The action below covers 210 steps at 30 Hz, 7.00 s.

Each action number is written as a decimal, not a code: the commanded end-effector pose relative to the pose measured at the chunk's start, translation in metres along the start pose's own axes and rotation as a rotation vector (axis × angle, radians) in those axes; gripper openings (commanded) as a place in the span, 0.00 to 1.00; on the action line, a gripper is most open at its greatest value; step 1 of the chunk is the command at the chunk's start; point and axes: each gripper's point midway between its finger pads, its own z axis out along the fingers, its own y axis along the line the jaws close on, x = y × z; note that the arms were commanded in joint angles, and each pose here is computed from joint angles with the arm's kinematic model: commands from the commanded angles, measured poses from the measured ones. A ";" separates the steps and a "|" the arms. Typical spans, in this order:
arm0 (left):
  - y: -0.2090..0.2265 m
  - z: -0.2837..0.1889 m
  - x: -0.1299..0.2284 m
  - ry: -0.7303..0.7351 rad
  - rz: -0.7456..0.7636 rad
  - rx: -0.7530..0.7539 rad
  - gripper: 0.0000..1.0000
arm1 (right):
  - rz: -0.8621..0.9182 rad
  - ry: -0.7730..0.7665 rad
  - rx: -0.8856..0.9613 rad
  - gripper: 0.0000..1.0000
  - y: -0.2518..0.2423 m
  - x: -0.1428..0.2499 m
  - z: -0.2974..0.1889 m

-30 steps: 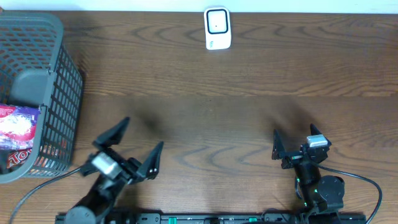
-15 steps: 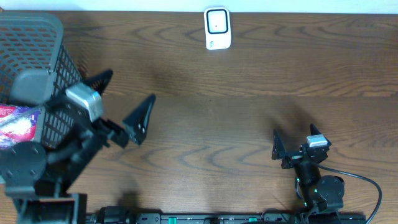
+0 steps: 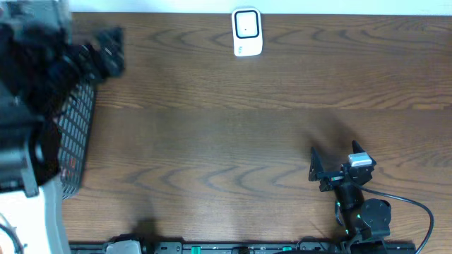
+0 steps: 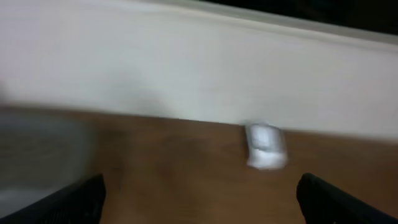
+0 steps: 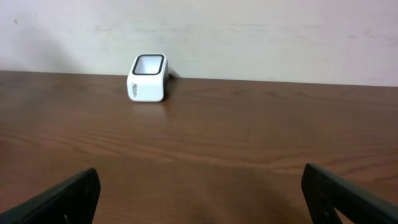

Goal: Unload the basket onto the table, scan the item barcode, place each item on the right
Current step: 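Reach the left gripper into the basket toward the pink snack bag, then grasp the pink-purple snack bag and lift it out of the basket, then carry the pink bag past the scanner and drop it on the table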

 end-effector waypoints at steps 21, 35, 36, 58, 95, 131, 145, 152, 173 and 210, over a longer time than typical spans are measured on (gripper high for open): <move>0.305 -0.023 0.165 0.490 -0.596 -1.215 0.98 | -0.015 0.001 0.002 0.99 0.000 0.001 0.000; 0.346 0.046 0.204 0.541 -0.614 -1.186 0.98 | -0.015 0.001 0.002 0.99 0.000 0.001 0.000; 0.349 0.050 0.206 0.535 -0.615 -1.185 0.98 | -0.015 0.001 0.002 0.99 0.000 0.001 0.000; 0.376 0.115 0.300 0.736 -0.656 -1.133 0.64 | -0.015 0.001 0.002 0.99 0.000 0.001 0.000; 0.207 -0.023 0.016 -0.078 -0.588 -0.580 0.95 | -0.015 0.001 0.002 1.00 0.000 0.001 0.000; 0.373 0.188 0.297 0.592 -0.730 -0.839 0.64 | -0.015 0.001 0.002 0.99 0.000 0.001 0.000; 0.323 0.143 0.172 0.365 -0.687 -0.660 0.07 | -0.015 0.001 0.002 0.99 0.000 0.001 0.000; 0.236 0.081 0.053 0.099 -0.614 -0.380 0.07 | -0.015 0.001 0.002 0.99 0.000 0.001 0.000; -0.062 0.059 0.048 0.258 -0.366 0.227 0.07 | -0.015 0.001 0.002 0.99 0.000 0.001 0.000; -0.129 0.157 0.172 0.638 -0.083 0.202 0.96 | -0.015 0.001 0.002 0.99 0.000 0.001 0.000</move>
